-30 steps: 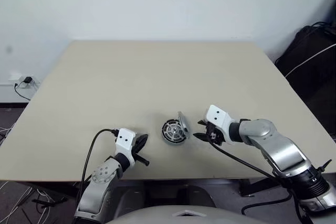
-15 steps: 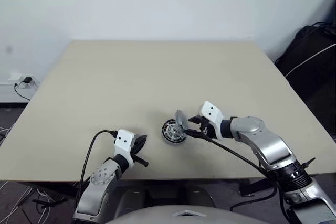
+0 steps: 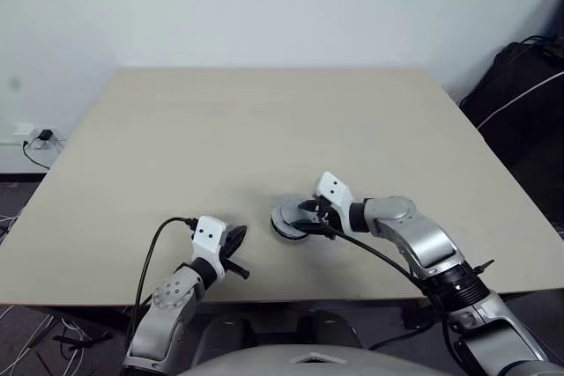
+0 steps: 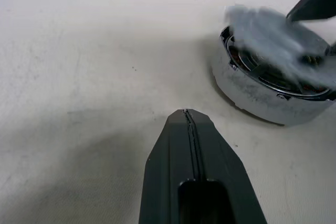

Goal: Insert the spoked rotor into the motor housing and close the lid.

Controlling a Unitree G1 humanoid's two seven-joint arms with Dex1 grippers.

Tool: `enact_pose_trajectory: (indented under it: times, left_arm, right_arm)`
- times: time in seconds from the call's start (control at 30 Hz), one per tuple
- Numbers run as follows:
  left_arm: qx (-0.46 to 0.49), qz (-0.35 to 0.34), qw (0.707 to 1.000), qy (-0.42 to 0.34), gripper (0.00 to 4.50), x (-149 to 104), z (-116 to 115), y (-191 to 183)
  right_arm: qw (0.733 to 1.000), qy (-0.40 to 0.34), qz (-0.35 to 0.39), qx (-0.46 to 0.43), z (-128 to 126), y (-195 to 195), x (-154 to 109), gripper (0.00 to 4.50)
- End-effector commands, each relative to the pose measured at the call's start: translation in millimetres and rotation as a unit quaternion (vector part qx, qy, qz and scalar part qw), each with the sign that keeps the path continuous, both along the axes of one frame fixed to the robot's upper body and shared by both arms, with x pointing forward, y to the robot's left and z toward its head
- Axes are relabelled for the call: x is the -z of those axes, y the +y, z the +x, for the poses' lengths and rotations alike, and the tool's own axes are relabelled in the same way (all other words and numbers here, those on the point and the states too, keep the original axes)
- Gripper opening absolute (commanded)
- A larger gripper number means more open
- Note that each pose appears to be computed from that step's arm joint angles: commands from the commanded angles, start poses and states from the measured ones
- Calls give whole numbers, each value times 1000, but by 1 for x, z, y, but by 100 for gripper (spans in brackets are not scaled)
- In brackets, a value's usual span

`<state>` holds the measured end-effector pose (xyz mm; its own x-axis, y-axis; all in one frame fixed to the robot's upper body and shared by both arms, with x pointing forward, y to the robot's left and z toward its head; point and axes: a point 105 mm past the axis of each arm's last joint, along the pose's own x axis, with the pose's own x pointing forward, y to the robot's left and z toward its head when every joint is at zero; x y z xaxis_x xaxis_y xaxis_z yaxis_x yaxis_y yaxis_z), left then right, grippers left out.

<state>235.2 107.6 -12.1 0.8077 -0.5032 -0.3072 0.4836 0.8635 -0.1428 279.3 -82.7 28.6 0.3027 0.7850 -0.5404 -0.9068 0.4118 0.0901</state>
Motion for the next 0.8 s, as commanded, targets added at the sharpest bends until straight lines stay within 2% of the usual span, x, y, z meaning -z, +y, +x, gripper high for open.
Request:
enact_pose_trajectory:
  times: [0.03,0.17,0.33,0.43,0.57,0.8]
  left_arm:
    - [1,-9,1000,-28,0,-15,5,-3]
    - [-1,-9,1000,-27,0,-14,4,-3]
    - [-6,-9,1000,-29,0,-15,3,-1]
    - [-7,-7,999,-31,0,-15,3,-1]
    - [-5,-5,999,-40,0,-18,6,-1]
    - [7,-1,999,-49,0,-22,11,-3]
  right_arm:
    - [1000,-1,-2,-17,-1,5,-2,260]
    - [1000,4,-12,-17,-3,4,5,260]
    - [992,-112,8,52,17,2,-24,260]
    - [983,-158,36,90,21,1,-37,315]
    - [978,-170,50,109,16,-2,-33,449]
    - [986,-124,53,98,0,2,-12,449]
